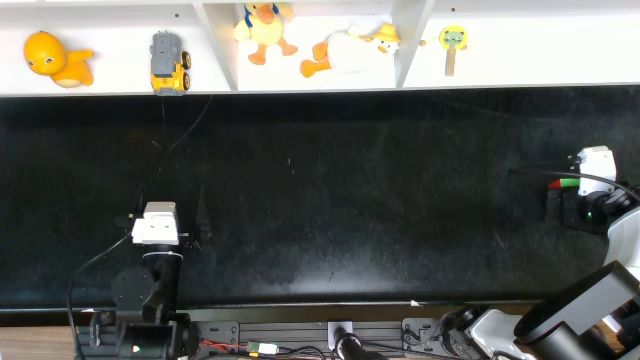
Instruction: Store Toys
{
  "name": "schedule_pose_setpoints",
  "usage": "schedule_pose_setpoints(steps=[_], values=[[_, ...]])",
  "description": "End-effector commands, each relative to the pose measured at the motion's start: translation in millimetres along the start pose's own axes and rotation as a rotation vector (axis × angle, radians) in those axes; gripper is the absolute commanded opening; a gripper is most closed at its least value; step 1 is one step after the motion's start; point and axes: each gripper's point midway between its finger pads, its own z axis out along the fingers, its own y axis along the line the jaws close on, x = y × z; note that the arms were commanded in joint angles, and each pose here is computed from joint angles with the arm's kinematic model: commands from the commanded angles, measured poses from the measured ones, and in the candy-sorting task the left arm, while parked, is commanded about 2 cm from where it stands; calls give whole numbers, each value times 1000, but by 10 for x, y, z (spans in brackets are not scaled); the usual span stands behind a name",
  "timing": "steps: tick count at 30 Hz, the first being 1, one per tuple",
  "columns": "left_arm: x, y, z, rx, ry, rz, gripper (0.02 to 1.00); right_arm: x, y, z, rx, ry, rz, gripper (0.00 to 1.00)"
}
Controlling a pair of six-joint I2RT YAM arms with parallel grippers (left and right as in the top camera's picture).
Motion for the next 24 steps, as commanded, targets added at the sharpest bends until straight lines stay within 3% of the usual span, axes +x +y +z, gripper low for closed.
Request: schedule_pose_setpoints(steps=[1,9,24], values=[[-9,1,-5,2,-6,18,998,13,-11,-33,17,0,41,961],[-9,1,-5,2,-6,18,998,83,-21,-27,17,8,163,941],[-9,1,-5,2,-6,18,998,75,-74,31,39,-40,253,925]])
